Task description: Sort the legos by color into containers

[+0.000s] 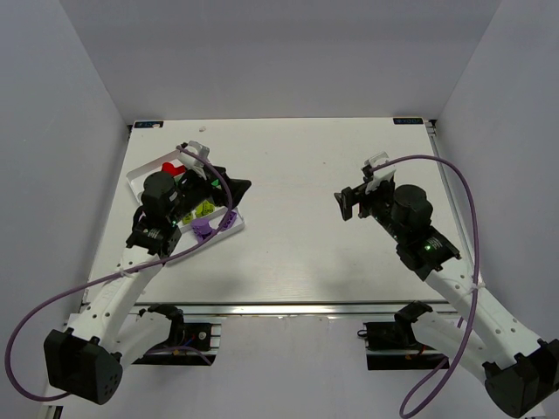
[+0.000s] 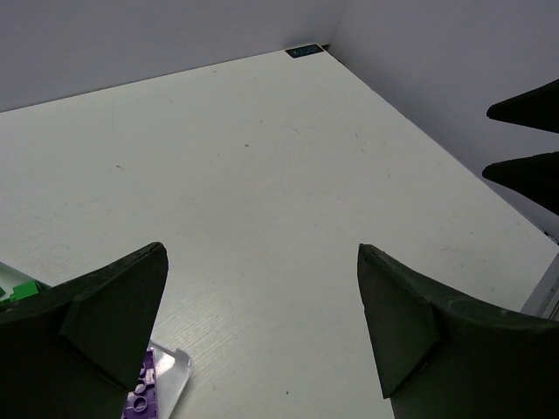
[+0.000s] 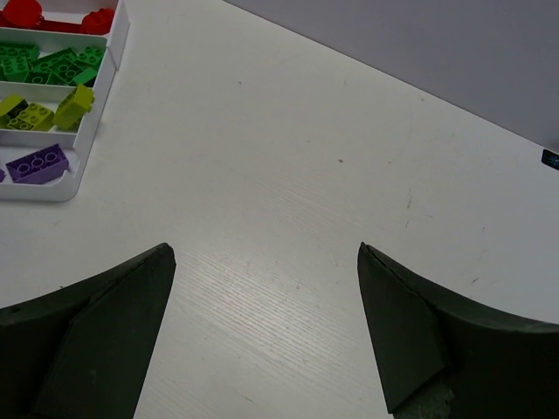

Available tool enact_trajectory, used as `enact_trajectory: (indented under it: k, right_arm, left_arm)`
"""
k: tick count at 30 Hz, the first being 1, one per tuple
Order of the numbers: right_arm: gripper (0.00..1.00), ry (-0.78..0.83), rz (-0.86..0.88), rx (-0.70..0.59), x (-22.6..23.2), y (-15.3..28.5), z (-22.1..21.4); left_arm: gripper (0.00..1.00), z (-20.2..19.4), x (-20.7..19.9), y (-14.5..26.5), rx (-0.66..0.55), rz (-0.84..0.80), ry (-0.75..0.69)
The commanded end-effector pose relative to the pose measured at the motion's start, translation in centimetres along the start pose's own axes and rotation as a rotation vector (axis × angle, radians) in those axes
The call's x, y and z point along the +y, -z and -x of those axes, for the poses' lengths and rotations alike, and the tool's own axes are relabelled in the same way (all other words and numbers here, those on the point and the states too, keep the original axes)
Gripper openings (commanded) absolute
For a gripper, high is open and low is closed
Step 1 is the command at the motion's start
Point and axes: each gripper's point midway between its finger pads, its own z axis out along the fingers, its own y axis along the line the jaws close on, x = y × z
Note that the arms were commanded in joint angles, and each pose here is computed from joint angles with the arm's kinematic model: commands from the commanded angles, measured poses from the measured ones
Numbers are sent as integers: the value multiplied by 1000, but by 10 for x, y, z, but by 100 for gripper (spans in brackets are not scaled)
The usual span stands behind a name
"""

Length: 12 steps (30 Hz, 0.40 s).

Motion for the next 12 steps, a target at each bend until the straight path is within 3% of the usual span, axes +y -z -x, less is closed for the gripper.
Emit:
enact_trajectory:
  k: [1, 12]
  right_arm:
    - [89, 14, 3, -76, -2, 1, 19]
    - [89, 8, 39, -97, 4, 5, 17]
  left_arm:
    - [98, 3, 0, 1, -13, -9, -6]
    - [98, -2, 1, -2, 2, -12, 5]
